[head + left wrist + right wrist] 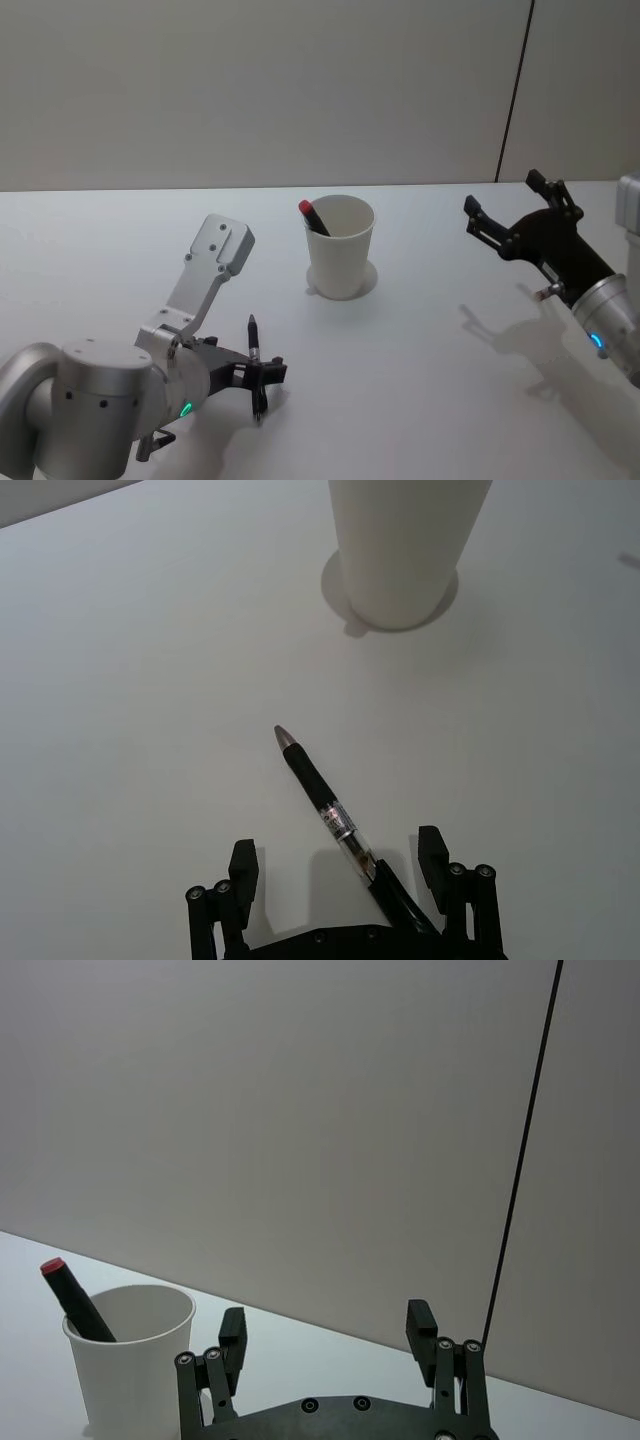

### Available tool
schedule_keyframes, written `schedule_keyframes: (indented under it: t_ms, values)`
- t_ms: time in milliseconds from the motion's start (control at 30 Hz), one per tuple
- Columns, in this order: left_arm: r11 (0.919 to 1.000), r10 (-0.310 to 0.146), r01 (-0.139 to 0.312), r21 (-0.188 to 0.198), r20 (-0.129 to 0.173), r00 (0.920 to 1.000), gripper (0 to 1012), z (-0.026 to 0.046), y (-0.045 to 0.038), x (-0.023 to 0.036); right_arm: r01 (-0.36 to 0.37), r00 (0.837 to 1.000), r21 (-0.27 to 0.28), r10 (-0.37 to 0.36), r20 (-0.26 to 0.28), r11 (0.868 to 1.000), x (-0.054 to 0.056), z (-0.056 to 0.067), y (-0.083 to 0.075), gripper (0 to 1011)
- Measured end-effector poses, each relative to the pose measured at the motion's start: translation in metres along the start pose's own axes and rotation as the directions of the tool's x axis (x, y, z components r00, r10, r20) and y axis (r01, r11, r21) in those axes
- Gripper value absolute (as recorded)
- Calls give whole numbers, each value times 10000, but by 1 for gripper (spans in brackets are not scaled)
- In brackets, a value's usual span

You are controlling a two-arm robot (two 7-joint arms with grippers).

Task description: Place the pen into the pen holder.

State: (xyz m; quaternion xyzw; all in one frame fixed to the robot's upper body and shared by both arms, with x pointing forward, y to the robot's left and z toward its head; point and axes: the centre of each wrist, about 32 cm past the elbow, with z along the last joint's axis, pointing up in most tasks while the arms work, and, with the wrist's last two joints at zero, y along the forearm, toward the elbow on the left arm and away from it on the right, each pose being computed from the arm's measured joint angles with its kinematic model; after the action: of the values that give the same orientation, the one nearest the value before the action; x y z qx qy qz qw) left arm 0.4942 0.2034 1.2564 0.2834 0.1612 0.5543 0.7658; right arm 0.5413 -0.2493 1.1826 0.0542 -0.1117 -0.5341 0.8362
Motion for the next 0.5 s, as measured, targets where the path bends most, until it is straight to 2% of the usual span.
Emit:
schedule_keyframes:
  t_ms: [500]
  values:
    - [9998,182,-182,33,205,9996,1001,20,-42,-33,0,10000,-1,0,0,10000,0,0,0,1002]
